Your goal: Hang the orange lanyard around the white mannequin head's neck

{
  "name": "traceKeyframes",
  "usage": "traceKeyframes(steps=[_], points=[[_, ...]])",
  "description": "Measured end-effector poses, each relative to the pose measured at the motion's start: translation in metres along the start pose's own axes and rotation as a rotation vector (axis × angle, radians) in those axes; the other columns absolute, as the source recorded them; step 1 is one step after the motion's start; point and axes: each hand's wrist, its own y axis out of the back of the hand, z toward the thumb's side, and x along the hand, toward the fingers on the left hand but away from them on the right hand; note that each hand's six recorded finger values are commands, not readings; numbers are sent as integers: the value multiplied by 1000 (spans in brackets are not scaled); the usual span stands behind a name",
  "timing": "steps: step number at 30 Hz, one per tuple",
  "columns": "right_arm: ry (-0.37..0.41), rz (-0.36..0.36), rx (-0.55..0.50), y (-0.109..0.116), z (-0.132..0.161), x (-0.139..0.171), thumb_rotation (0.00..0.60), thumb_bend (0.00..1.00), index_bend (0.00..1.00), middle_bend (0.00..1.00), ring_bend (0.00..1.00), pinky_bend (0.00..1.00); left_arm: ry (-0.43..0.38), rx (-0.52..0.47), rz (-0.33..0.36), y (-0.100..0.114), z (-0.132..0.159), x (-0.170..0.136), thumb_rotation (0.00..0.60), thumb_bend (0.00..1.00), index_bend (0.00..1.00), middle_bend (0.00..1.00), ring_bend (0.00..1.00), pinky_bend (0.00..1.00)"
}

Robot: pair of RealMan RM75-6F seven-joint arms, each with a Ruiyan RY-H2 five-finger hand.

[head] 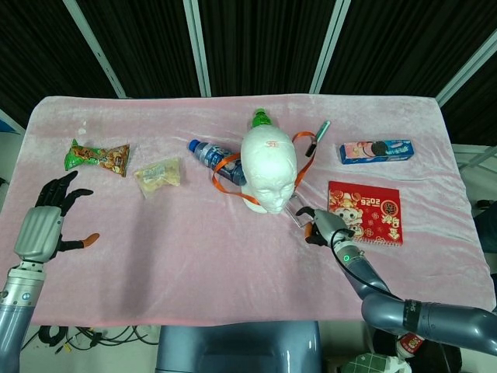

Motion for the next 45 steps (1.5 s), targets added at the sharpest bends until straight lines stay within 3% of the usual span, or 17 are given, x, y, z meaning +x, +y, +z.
traceKeyframes(steps=[20, 25, 37, 45], points=[[-56, 27, 17, -15, -14, -16, 600, 985, 289, 1000, 1000, 1000, 22, 16, 5, 1, -1, -1, 600, 33, 258, 22, 0, 0], [-61, 41, 17, -20, -16, -17, 600, 985, 332, 1000, 1000, 1000, 29, 11, 8, 2, -4, -1, 600, 33, 258, 22, 0, 0], [-61, 55, 22, -26, -17, -18, 600, 987, 566, 1000, 1000, 1000, 45, 2, 16, 4, -7, 0, 600, 33, 259, 21, 0, 0], [-56, 59, 25, -26, -16, -13, 600, 986, 579, 1000, 1000, 1000, 49, -6, 15, 3, -7, -1, 600, 33, 259, 21, 0, 0]])
